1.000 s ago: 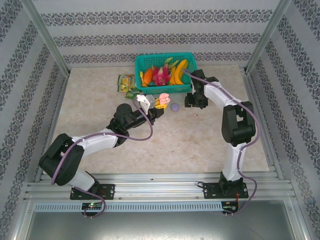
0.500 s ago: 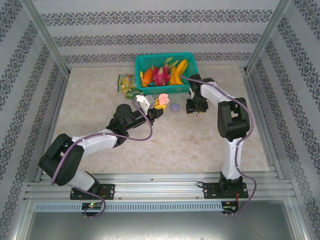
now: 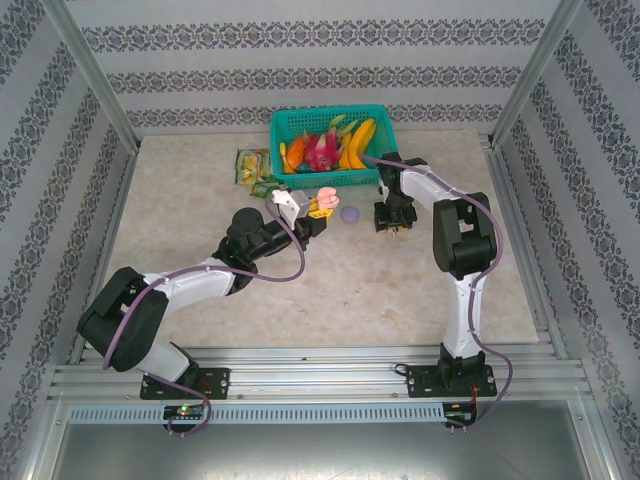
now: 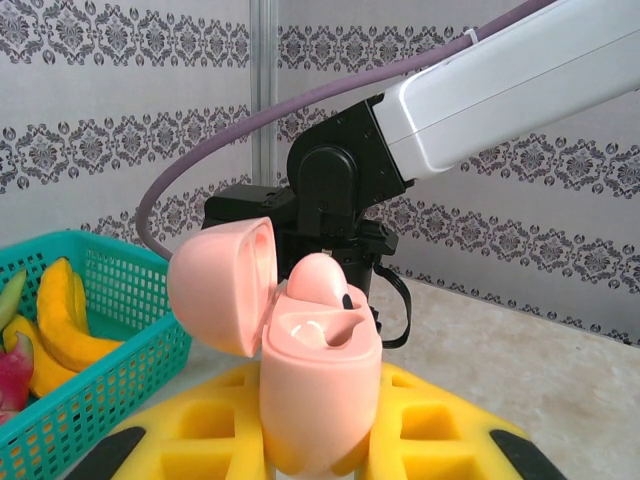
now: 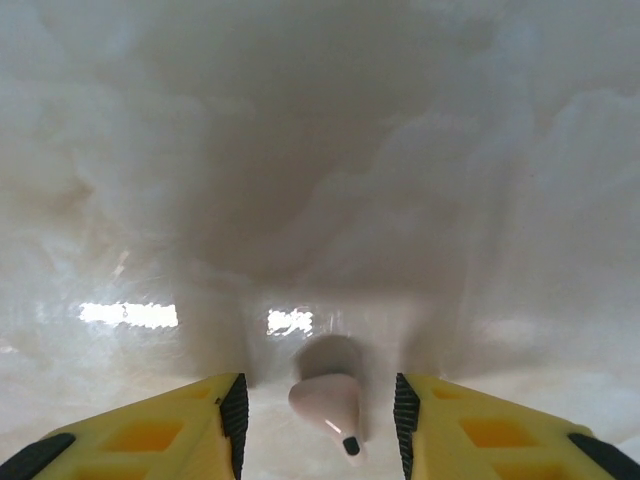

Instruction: Insert wireless bluetooth earbuds into charging case

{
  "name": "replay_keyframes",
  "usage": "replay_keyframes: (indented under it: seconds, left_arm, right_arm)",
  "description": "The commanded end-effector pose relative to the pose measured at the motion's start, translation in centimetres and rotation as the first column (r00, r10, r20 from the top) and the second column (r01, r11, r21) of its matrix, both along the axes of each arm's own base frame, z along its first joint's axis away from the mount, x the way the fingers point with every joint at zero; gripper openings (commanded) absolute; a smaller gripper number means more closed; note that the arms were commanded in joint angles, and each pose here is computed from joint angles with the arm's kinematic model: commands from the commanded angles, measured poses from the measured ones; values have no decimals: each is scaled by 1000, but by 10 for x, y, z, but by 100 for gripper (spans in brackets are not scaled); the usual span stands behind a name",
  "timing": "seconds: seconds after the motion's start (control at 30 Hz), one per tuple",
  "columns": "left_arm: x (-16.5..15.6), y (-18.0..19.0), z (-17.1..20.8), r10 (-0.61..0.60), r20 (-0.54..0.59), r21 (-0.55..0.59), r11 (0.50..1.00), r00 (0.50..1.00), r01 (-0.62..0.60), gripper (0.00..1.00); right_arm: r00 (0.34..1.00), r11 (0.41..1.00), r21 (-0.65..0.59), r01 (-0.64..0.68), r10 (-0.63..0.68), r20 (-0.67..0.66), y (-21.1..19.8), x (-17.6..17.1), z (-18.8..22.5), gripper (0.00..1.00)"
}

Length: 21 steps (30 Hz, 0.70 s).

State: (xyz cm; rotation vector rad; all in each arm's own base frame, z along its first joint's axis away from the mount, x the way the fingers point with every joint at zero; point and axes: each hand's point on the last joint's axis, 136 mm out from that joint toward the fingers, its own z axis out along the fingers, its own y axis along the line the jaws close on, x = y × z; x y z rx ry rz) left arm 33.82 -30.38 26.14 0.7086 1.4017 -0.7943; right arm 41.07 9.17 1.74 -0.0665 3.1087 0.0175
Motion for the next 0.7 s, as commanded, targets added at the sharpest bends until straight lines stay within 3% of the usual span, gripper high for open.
replay_keyframes:
  seconds: [0.0,0.67]
  left_arm:
    - [-1,4,11,-4,29,-11,1000,1000,5,0]
    - [1,2,11,-7,25,-18,1000,1000,7,0]
  right_arm:
    - [1000,1000,-5,-1,1,-17,-6,0,-3,45]
    - [1000,1000,4,-2,2,-30,-5,-2,-8,34]
